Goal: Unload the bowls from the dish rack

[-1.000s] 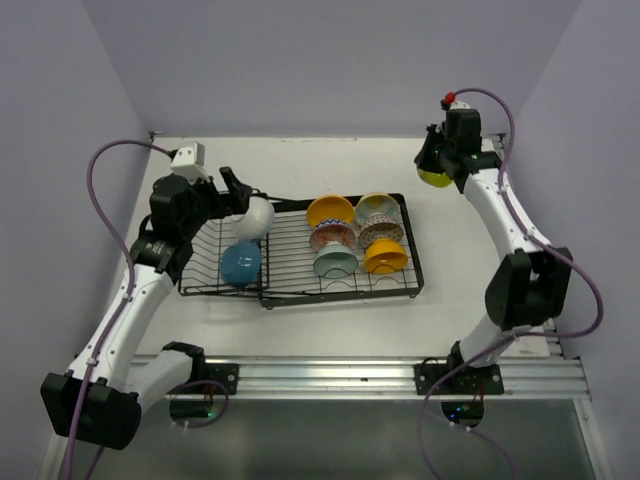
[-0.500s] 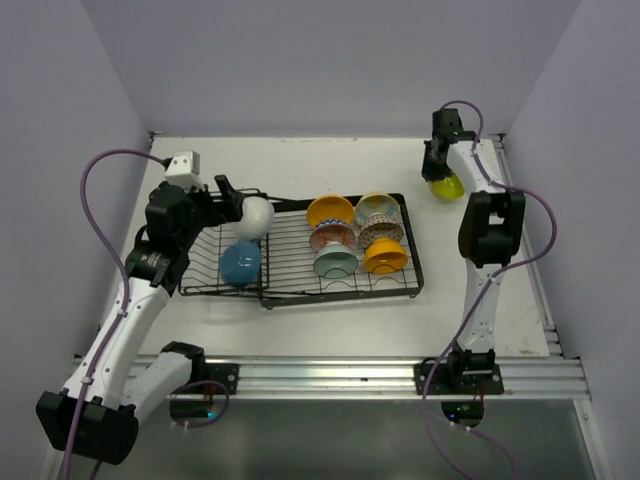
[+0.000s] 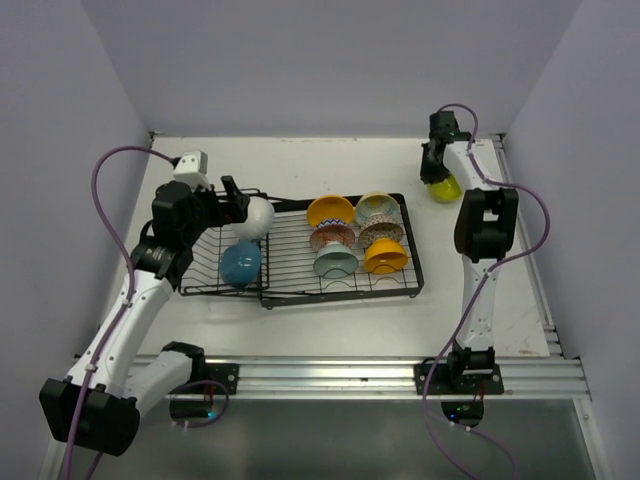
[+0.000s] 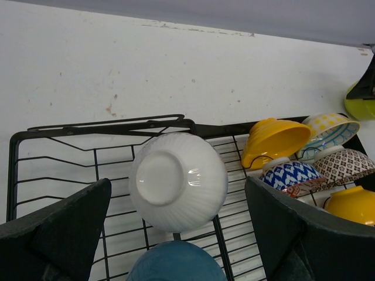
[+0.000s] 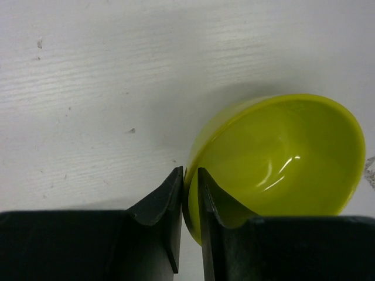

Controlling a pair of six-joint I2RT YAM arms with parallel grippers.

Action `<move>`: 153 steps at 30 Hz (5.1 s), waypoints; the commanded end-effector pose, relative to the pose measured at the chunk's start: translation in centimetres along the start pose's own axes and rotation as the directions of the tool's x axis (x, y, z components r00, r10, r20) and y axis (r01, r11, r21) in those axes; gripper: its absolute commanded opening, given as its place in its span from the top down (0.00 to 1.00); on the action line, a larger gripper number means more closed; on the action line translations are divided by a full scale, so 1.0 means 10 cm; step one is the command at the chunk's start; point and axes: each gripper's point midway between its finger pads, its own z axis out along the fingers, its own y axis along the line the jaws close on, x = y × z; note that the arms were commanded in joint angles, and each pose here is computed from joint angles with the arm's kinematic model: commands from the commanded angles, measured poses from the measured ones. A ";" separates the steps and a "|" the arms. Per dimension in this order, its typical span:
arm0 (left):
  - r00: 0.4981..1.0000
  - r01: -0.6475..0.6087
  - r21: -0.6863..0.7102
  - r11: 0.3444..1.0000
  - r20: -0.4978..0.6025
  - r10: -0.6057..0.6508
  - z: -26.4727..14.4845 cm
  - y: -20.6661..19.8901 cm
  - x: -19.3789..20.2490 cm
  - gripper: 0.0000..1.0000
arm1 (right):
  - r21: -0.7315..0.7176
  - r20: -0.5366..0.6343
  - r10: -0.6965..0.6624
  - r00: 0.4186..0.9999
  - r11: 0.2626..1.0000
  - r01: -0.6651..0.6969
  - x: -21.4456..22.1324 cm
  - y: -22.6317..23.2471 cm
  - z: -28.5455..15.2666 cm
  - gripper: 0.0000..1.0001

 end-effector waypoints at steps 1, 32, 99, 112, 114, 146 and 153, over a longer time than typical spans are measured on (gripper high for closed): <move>1.000 -0.021 0.028 0.999 0.015 0.021 0.01 -0.06 -0.05 0.00 | 0.012 0.033 -0.008 0.999 1.000 0.008 -0.14 -0.03 -0.04 0.80; 0.998 -0.052 0.118 0.992 -0.037 0.056 0.19 -0.19 0.13 0.00 | -0.227 0.246 0.041 0.968 0.974 0.016 0.35 0.21 -1.84 0.25; 0.842 -0.500 -0.365 0.786 -0.418 0.341 0.60 -0.36 0.77 0.00 | -0.450 0.255 0.106 0.961 0.893 0.021 1.30 0.39 -1.94 0.01; 0.827 -0.516 -0.350 0.782 -0.443 0.347 0.63 -0.33 0.95 0.09 | -0.439 0.258 0.114 0.959 0.898 0.011 1.30 0.37 -1.93 0.02; 0.823 -0.520 -0.355 0.777 -0.449 0.347 0.62 -0.31 0.98 0.09 | -0.440 0.262 0.117 0.958 0.898 0.010 1.30 0.37 -1.94 0.01; 0.854 -0.520 -0.496 0.696 -0.327 0.404 0.36 -0.22 0.56 0.90 | -0.426 0.270 0.123 0.955 0.904 0.004 1.29 0.33 -1.96 0.01; 0.862 -0.505 -0.547 0.667 -0.283 0.420 0.25 -0.14 0.39 0.94 | -0.422 0.274 0.122 0.954 0.907 0.006 1.29 0.32 -1.97 0.02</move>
